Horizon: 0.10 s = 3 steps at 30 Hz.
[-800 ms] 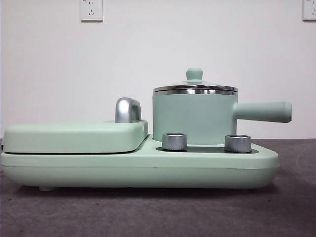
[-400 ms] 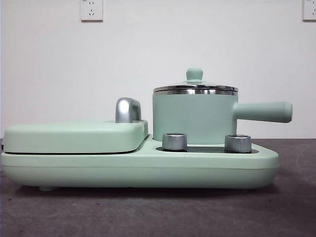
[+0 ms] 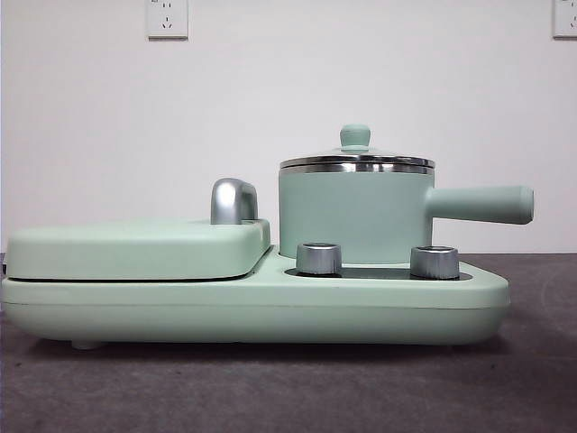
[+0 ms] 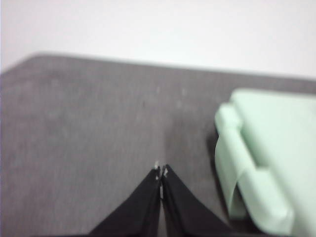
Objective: Put the buns in a small steamer
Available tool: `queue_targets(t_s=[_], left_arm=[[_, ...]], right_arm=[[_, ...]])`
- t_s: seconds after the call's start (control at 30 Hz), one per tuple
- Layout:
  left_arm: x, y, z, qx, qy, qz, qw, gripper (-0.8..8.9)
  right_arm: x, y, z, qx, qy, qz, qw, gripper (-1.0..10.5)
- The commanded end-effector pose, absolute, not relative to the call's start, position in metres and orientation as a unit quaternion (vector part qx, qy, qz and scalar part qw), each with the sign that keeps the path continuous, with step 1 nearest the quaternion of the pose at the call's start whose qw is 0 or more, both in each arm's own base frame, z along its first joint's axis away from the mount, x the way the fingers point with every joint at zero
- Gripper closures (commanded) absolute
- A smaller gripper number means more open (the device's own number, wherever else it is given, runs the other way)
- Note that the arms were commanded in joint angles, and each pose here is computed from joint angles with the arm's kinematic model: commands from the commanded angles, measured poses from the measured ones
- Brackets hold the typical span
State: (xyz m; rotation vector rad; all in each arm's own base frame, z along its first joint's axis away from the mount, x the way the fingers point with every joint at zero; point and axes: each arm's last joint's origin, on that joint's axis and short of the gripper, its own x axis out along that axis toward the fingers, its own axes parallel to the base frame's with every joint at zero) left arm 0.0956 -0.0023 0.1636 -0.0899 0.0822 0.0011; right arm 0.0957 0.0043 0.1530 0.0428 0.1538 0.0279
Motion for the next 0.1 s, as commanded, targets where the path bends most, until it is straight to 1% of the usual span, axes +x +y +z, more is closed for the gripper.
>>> queue_targets(t_s=[0.03,0.1], left_arm=[[0.0968,-0.0020,0.1601,-0.038,0.035,0.004,0.999,8.07],[0.0967,-0.0020,0.1594,-0.038,0.038,0.004,0.999,8.07]], right_arm=[[0.0960,0.0041,0.1520,0.017,0.075,0.013,0.997,9.3],[0.0960,0.0041,0.1520,0.017,0.075,0.013,0.997,9.3]])
